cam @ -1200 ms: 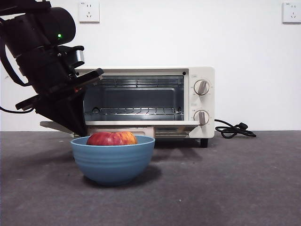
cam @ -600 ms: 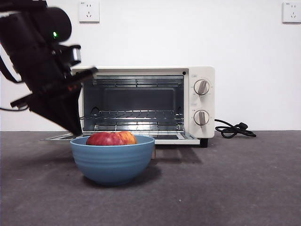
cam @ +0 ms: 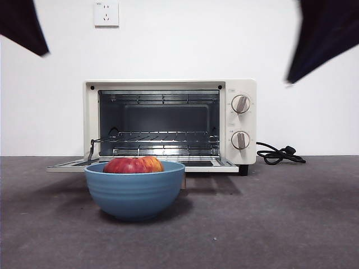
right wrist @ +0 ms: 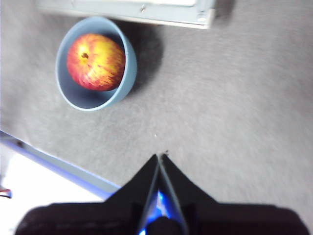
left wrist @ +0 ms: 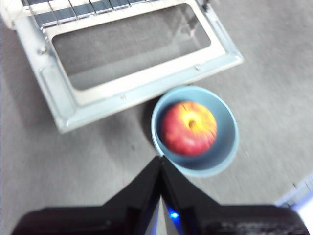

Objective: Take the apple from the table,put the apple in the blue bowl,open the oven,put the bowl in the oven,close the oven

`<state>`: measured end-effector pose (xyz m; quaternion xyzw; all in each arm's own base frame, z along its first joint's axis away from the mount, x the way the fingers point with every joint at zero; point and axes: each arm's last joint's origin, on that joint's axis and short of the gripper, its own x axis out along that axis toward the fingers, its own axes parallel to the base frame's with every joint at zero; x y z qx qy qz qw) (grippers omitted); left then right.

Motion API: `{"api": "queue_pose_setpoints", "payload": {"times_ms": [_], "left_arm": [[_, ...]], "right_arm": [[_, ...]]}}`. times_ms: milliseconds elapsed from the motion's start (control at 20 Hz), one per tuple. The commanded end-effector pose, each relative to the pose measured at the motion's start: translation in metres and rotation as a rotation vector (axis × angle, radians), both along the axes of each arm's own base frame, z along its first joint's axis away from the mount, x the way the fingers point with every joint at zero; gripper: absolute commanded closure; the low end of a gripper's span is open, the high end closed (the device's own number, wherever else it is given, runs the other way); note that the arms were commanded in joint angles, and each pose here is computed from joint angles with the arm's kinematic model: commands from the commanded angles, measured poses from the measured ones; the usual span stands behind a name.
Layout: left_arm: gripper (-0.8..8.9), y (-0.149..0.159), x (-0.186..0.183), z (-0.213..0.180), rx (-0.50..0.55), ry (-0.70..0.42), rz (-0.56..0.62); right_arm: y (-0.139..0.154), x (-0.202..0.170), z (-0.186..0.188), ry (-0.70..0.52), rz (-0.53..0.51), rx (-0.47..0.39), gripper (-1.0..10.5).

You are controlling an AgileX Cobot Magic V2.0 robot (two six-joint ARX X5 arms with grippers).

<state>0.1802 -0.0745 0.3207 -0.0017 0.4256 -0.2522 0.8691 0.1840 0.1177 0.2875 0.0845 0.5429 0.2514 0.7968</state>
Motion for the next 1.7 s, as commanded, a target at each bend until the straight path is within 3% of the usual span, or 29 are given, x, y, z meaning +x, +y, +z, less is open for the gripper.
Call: {"api": "queue_pose_setpoints", "payload": {"times_ms": [50, 200, 550, 950, 1100, 1200, 1350, 1700], "left_arm": [[8.2, 0.006, -0.019, 0.006, 0.007, -0.007, -0.013], [8.2, 0.015, -0.042, 0.014, 0.001, -0.022, -0.013], [8.2, 0.033, -0.088, 0.02, 0.001, -0.025, -0.008], [8.2, 0.041, -0.11, 0.021, -0.005, -0.031, -0.005], [8.2, 0.041, -0.11, 0.021, -0.002, -0.024, -0.005], [8.2, 0.041, -0.111, 0.021, -0.001, -0.022, -0.004], [8.2, 0.041, -0.111, 0.021, 0.0, -0.02, -0.004], [8.2, 0.042, -0.11, 0.02, 0.016, -0.025, 0.01]], "right_arm": [[0.032, 0.019, 0.0, 0.023, 0.041, -0.035, 9.0], [0.068, 0.043, -0.003, 0.056, 0.087, -0.053, 7.2], [0.122, 0.082, -0.032, 0.112, 0.089, -0.184, 7.2], [0.137, 0.099, -0.079, 0.189, 0.082, -0.253, 7.2], [0.139, 0.104, -0.093, 0.175, 0.056, -0.316, 7.3], [0.14, 0.105, -0.095, 0.175, 0.056, -0.317, 7.6], [0.144, 0.106, -0.094, 0.143, 0.057, -0.295, 9.6], [0.146, 0.105, -0.076, 0.098, 0.021, -0.251, 9.6]]}}
